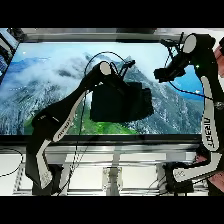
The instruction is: Fold the clothes and pants, and hang the long-sleeved shirts on hangers.
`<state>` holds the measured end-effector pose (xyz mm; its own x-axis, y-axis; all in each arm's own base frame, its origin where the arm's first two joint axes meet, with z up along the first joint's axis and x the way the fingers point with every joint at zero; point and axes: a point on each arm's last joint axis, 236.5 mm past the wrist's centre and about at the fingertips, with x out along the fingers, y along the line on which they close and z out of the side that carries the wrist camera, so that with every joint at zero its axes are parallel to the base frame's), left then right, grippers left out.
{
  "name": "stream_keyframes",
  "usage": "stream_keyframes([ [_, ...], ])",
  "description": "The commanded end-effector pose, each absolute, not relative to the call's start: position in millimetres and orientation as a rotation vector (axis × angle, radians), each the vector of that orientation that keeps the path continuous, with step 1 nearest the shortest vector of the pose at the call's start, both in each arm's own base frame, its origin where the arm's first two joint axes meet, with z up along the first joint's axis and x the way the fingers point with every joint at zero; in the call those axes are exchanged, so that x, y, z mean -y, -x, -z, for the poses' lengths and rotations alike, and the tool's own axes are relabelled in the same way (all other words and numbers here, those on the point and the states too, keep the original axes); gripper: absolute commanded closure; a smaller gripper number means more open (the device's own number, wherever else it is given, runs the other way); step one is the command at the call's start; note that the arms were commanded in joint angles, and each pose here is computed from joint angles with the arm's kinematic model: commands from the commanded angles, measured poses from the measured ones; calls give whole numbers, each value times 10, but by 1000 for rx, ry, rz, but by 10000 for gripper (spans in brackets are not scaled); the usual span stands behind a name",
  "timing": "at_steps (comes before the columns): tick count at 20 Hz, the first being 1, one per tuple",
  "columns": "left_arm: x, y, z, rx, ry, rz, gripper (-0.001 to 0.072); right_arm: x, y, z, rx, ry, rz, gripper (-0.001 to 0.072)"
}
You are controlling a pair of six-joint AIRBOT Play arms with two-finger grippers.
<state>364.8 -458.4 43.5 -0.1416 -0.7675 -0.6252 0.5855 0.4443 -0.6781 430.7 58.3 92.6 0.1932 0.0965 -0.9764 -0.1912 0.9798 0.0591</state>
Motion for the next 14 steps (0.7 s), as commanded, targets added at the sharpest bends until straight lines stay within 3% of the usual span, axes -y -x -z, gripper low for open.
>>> stream_keyframes([
  [1, 4927, -3502, -628, -1196, 363, 1355, 462, -416, -4322, -928, -1364, 55, -166, 681],
  [3, 5037, -3423, -680, -1194, 428, 1410, 259, -387, -4330, -926, -1363, 50, -161, 681],
  [5, 5053, -3401, -648, -1188, 413, 1422, 156, -383, -4365, -914, -1351, 55, -162, 647],
  [7, 4999, -3469, -670, -1177, 415, 1414, 150, -385, -4382, -857, -1347, 82, -184, 327],
  [8, 4888, -3545, -655, -1189, 403, 1386, 156, -386, -4379, -804, -1351, 97, -197, 311],
  [9, 4711, -3624, -583, -1228, 365, 1331, 156, -404, -4368, -725, -1361, 106, -216, 243],
  [10, 4440, -3705, -469, -1278, 282, 1255, 156, -465, -4352, -629, -1369, 103, -251, 71],
  [11, 4125, -3778, -341, -1335, 185, 1159, 156, -613, -4308, -510, -1380, 84, -329, 36],
  [14, 3040, -4018, -137, -1444, -122, 810, 156, -1029, -4174, -91, -1418, -21, -517, 17],
])
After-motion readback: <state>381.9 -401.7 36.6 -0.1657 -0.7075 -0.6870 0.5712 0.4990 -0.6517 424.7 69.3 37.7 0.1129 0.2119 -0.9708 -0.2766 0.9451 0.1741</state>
